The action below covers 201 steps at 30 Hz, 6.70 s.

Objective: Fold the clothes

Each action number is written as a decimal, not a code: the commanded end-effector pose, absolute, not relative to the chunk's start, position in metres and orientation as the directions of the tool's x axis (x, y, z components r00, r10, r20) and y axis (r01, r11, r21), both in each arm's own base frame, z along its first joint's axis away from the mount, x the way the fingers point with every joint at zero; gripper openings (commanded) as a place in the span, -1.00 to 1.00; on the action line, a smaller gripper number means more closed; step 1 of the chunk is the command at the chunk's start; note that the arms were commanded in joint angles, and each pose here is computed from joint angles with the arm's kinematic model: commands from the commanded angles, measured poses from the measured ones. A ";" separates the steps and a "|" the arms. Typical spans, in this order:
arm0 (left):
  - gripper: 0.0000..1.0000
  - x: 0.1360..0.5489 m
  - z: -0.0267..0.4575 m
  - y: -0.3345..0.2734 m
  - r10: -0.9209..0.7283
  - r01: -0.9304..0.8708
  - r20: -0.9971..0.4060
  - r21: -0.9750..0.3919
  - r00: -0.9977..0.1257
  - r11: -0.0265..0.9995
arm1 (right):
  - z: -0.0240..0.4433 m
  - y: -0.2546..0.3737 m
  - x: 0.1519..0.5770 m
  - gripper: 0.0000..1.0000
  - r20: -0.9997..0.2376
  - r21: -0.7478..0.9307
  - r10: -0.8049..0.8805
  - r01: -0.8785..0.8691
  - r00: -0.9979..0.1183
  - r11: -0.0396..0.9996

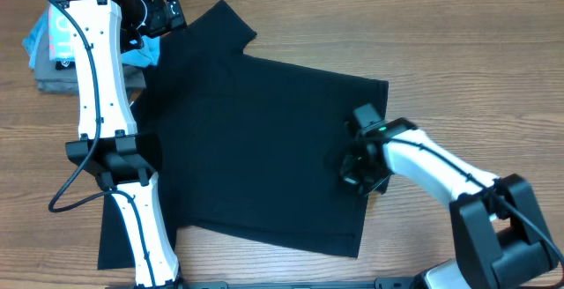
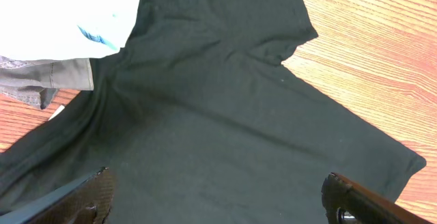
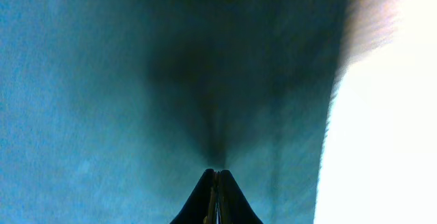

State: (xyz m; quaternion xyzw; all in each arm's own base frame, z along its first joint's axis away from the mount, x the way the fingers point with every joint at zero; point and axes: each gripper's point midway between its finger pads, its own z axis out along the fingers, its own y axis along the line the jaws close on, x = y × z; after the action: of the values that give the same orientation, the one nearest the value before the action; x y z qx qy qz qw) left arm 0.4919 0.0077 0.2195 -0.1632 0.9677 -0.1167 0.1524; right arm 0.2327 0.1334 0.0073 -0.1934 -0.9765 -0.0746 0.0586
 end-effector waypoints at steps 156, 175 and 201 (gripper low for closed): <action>0.99 0.133 -0.005 -0.031 -0.732 -0.751 0.240 0.016 -0.638 0.660 | 0.108 0.006 0.233 1.00 0.036 0.412 0.616 0.574 -0.787 0.708; -0.92 0.131 -0.010 -0.034 -0.723 -0.748 0.252 -0.002 -0.643 0.664 | 0.081 0.002 0.221 1.00 0.089 0.353 0.687 0.668 -0.721 0.655; -0.92 0.143 -0.009 -0.046 -0.709 -0.750 0.271 -0.084 -0.651 0.656 | 0.021 0.008 0.155 0.50 0.265 0.141 0.822 0.864 -0.503 0.483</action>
State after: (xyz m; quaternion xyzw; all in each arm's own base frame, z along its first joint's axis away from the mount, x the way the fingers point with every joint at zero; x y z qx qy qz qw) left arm 0.1434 -0.0450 -0.0059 -0.4064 0.9024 -0.0917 -0.1101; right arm 0.1601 0.0078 0.0233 -0.4857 -0.8603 -0.1355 0.0751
